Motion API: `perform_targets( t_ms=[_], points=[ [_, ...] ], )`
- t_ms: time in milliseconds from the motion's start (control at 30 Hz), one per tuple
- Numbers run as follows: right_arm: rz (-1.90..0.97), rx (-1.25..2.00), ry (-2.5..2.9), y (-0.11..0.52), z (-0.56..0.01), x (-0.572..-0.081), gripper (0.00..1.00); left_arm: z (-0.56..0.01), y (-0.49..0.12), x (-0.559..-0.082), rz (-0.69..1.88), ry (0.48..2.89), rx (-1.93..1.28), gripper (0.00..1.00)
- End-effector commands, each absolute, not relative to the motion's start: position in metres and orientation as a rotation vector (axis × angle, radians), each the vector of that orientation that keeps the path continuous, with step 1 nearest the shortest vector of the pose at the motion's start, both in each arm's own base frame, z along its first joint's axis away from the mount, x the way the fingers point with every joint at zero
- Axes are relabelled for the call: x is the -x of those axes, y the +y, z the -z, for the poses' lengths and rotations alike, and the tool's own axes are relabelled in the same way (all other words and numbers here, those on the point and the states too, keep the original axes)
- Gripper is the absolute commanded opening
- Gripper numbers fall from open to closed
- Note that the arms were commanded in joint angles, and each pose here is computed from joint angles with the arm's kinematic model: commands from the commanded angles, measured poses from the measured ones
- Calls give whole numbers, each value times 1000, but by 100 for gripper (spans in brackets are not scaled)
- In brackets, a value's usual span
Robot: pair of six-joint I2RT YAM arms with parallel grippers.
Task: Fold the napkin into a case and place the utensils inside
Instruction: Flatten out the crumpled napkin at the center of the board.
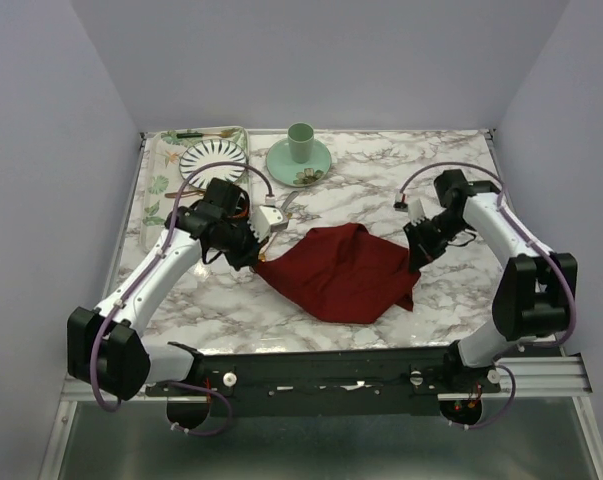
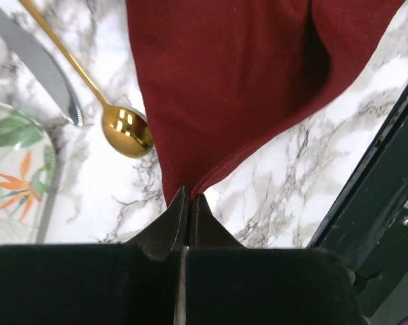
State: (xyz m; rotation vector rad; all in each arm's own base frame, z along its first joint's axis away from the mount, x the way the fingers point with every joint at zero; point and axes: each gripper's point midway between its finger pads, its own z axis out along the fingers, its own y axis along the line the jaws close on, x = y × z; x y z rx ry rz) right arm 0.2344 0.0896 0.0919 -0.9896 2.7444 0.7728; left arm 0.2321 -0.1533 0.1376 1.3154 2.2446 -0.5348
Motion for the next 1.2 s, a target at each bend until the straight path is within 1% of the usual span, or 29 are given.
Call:
perform_targets(
  t_ms=[0, 33, 100, 133, 167, 200, 233, 267, 300, 333, 400, 433, 633, 767, 833, 867, 933, 1067, 1100, 1167],
  points=[
    [-600, 960, 2479, 86, -182, -259, 1, -207, -164, -252, 513, 2104, -1200, 0],
    [-543, 935, 2400, 86, -212, -269, 1, -238, -164, -262, 465, 2030, -1169, 0],
    [-418, 904, 2280, 80, -257, -273, 1, -272, -164, -272, 418, 1958, -1105, 0],
    [-373, 857, 2232, 78, -277, -277, 1, -305, -161, -278, 370, 1882, -1066, 0],
    [-306, 833, 2142, 75, -310, -281, 1, -323, -161, -281, 352, 1843, -1040, 0],
    [-233, 806, 2071, 69, -334, -276, 1, -341, -160, -283, 334, 1796, -1016, 0],
    [-191, 776, 2008, 66, -355, -276, 0, -373, -158, -281, 311, 1719, -984, 0],
    [-144, 748, 1929, 63, -383, -271, 1, -388, -154, -281, 284, 1683, -955, 0],
    [-97, 716, 1886, 58, -399, -267, 1, -405, -153, -282, 264, 1629, -933, 0],
    [-66, 689, 1814, 55, -422, -254, 1, -429, -149, -273, 249, 1562, -911, 0],
    [-20, 654, 1728, 50, -451, -237, 0, -455, -146, -263, 232, 1462, -896, 0],
    [-10, 630, 1693, 48, -463, -227, 1, -469, -142, -249, 227, 1405, -879, 0],
    [54, 530, 1383, 41, -542, -145, 1, -524, -127, -190, 237, 1159, -804, 0],
    [82, 454, 1235, 34, -588, -101, 1, -558, -123, -163, 279, 1060, -763, 0],
    [92, 432, 1214, 31, -598, -97, 1, -575, -123, -152, 313, 1028, -747, 0],
    [98, 423, 1202, 29, -603, -94, 1, -577, -128, -154, 337, 1029, -755, 0],
    [119, 405, 1217, 25, -603, -104, 1, -582, -132, -154, 367, 1029, -754, 0],
    [187, 361, 1269, 12, -588, -141, 1, -563, -147, -186, 418, 1117, -758, 0],
    [222, 333, 1327, 4, -574, -160, 1, -557, -150, -193, 422, 1133, -760, 0],
    [276, 319, 1355, -4, -566, -182, 1, -528, -161, -222, 449, 1226, -764, 0]
  ],
)
